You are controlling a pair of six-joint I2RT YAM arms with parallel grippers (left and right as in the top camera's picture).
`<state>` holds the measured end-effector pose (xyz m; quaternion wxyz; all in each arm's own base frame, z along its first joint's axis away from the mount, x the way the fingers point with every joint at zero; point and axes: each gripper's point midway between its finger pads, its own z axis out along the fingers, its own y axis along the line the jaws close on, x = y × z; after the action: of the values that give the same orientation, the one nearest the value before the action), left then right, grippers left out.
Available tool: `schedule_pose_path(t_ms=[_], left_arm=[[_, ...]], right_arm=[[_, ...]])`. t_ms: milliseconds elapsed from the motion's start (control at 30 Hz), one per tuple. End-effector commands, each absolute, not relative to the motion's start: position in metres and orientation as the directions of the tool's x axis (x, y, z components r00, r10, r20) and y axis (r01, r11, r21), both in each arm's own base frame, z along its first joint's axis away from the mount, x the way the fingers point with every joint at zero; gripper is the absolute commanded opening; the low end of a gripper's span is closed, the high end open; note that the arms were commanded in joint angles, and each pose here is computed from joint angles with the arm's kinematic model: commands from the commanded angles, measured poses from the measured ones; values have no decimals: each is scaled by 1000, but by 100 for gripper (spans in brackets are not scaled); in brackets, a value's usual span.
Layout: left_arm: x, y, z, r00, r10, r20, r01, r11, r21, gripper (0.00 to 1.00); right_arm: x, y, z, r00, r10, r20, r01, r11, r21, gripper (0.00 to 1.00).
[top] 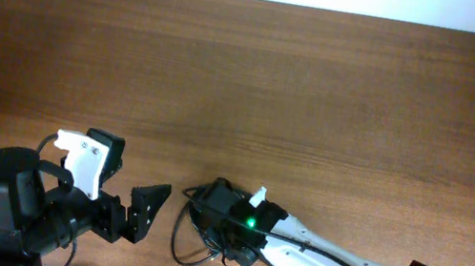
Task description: Untangle cables
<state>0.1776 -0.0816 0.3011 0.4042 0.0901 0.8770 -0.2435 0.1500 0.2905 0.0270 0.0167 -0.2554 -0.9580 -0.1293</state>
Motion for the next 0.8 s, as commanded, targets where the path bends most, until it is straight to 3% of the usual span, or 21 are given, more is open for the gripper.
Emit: schedule_pose_path(t_ms=[0, 33, 67, 233, 700, 767], left_arm=[[177, -80, 304, -645, -31, -763, 359, 870, -338, 99], [178, -79, 303, -646, -31, -763, 352, 875, -333, 99], [178, -79, 303, -646, -31, -763, 352, 875, -333, 99], [178, -79, 303, -646, -31, -763, 351, 875, -333, 99], [178, -79, 304, -645, -31, -764, 352, 875, -333, 99], [178, -79, 304, -645, -31, -763, 352, 875, -333, 99]], right_arm=[[166, 278, 22, -849, 527, 40, 521, 822, 229, 9], [172, 274, 21, -837, 546, 41, 540, 811, 226, 55], [176, 271, 21, -829, 558, 39, 552, 804, 221, 64], [205, 249, 21, -784, 620, 23, 609, 762, 221, 65], [220, 271, 29, -784, 617, 64, 601, 728, 330, 64], [219, 270, 25, -784, 617, 65, 602, 732, 319, 58]])
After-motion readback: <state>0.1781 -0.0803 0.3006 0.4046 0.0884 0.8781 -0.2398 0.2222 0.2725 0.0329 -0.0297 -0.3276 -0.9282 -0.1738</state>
